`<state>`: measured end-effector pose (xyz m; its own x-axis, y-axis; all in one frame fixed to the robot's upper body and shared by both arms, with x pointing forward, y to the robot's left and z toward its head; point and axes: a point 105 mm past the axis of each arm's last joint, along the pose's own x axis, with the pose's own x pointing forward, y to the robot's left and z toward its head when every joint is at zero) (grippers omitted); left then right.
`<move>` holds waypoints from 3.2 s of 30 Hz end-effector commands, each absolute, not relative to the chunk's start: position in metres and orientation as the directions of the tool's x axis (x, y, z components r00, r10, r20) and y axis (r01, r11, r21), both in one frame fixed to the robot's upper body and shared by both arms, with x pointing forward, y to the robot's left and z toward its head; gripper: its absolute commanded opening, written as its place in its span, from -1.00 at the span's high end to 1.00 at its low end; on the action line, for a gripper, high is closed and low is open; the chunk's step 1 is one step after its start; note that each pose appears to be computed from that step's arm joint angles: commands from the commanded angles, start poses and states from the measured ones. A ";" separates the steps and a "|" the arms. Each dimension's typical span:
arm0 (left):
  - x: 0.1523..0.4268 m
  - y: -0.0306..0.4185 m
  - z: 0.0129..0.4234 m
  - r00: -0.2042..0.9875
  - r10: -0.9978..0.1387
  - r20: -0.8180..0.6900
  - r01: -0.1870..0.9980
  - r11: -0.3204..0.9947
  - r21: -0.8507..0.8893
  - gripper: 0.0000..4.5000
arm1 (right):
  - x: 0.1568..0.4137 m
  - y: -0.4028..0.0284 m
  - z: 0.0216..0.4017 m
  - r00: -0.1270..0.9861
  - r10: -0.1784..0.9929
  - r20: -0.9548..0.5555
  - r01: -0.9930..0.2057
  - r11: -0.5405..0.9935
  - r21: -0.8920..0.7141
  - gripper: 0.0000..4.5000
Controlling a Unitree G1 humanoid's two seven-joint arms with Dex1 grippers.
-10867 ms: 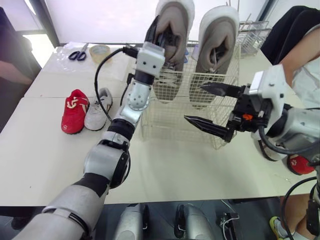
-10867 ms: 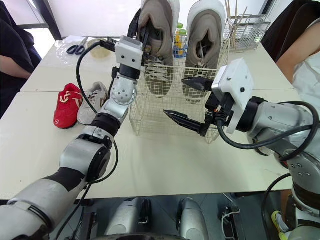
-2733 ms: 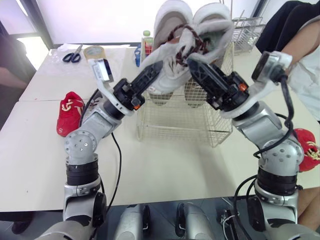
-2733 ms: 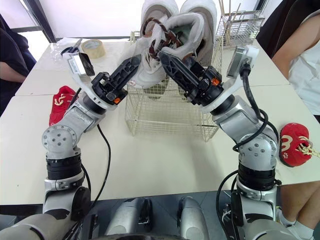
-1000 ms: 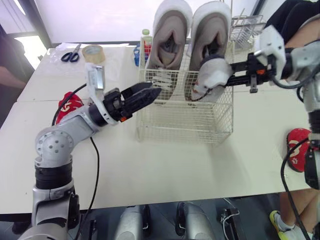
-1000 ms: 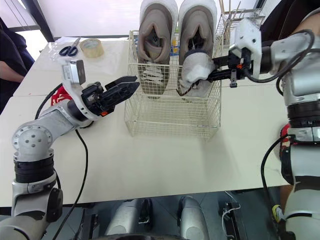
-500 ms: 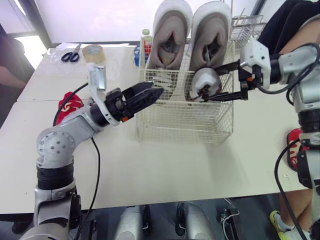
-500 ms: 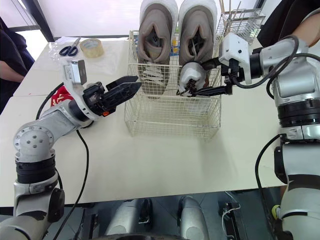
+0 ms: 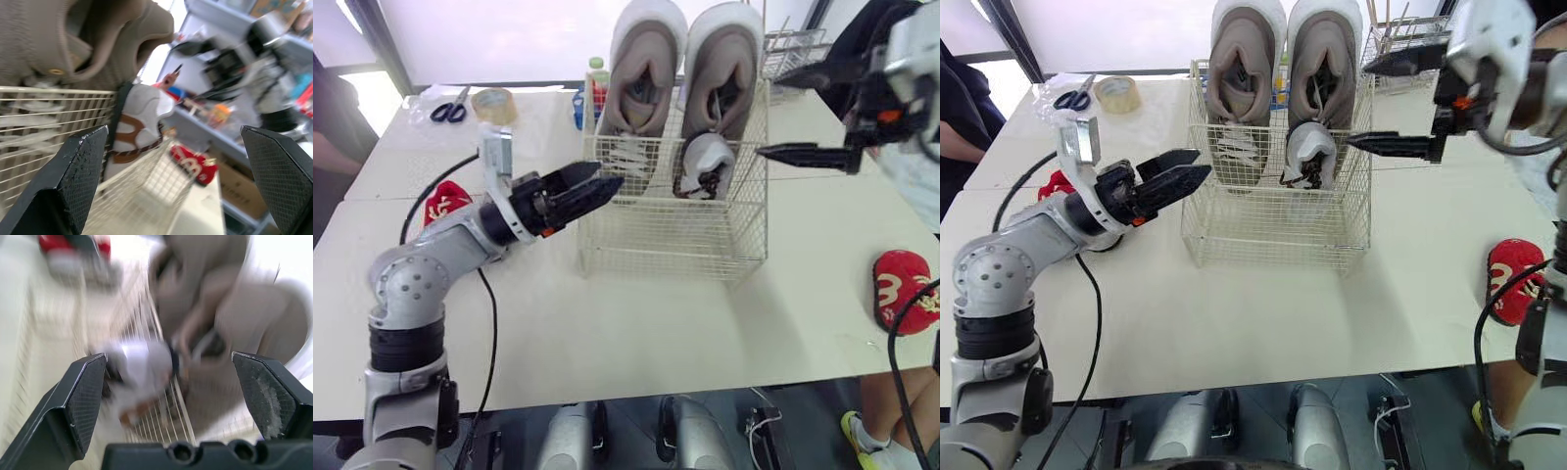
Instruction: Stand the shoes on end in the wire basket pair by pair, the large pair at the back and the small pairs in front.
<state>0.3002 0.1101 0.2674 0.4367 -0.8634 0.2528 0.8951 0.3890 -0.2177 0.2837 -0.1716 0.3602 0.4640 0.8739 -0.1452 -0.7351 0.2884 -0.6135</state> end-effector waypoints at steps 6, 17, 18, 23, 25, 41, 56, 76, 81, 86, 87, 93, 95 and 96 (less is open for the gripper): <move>0.353 0.172 0.296 0.746 -0.645 0.167 0.651 0.759 0.021 -1.00 | 0.224 -0.102 0.320 0.117 0.993 -0.029 -0.947 0.103 -0.306 -0.96; 0.419 0.262 0.272 0.938 -0.315 -0.142 0.333 0.935 0.123 -1.00 | 0.229 -0.082 0.286 0.126 0.992 -0.001 -0.969 0.122 -0.216 -0.96; 0.421 0.265 0.268 0.932 -0.319 -0.172 0.343 0.930 0.133 -1.00 | 0.229 -0.081 0.287 0.127 0.992 0.005 -0.968 0.125 -0.219 -0.96; 0.426 0.275 0.257 0.906 -0.318 -0.280 0.374 0.911 0.177 -1.00 | 0.231 -0.079 0.287 0.139 0.990 0.010 -0.963 0.137 -0.231 -0.96; 0.427 0.277 0.255 0.895 -0.317 -0.315 0.387 0.901 0.194 -1.00 | 0.233 -0.079 0.287 0.151 0.988 0.009 -0.960 0.149 -0.237 -0.96; 0.433 0.279 0.219 0.839 -0.290 -0.460 0.410 0.893 0.186 -1.00 | 0.241 -0.083 0.290 0.216 0.976 0.033 -0.941 0.217 -0.260 -0.96; 0.435 0.274 0.186 0.808 -0.257 -0.530 0.401 0.899 0.175 -0.42 | 0.244 -0.082 0.288 0.223 0.975 0.020 -0.938 0.220 -0.269 -1.00; 0.445 0.255 0.296 0.930 -0.359 0.073 0.359 0.933 0.016 0.98 | 0.244 -0.089 0.289 0.261 0.965 0.036 -0.930 0.261 -0.258 -1.00; 0.405 0.235 0.369 0.831 -0.309 0.463 0.354 0.935 -0.011 0.98 | 0.238 -0.102 0.291 0.316 0.947 0.056 -0.921 0.321 -0.221 -1.00; 0.350 0.216 0.414 0.643 -0.209 0.737 0.355 0.934 -0.045 0.98 | 0.234 -0.120 0.290 0.382 0.922 0.068 -0.910 0.388 -0.145 -1.00; 0.341 0.209 0.418 0.606 -0.201 0.770 0.363 0.931 -0.042 0.98 | 0.235 -0.123 0.287 0.399 0.915 0.062 -0.906 0.404 -0.130 -1.00; 0.314 0.179 0.420 0.484 -0.151 0.862 0.377 0.925 -0.049 0.98 | 0.238 -0.130 0.280 0.443 0.896 0.038 -0.889 0.445 -0.110 -1.00; 0.307 0.164 0.415 0.453 -0.179 0.874 0.398 0.917 -0.018 0.98 | 0.240 -0.131 0.279 0.448 0.893 0.037 -0.887 0.449 -0.107 -1.00; 0.306 0.160 0.413 0.445 -0.187 0.876 0.402 0.916 -0.009 0.98 | 0.240 -0.131 0.279 0.450 0.892 0.033 -0.886 0.451 -0.106 -1.00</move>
<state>0.3257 0.1694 0.3997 0.5320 -0.1669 0.8301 0.3987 0.9143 -0.0717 0.2443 -0.1309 0.2700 0.4576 0.8891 0.0115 -0.8865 0.4572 -0.0712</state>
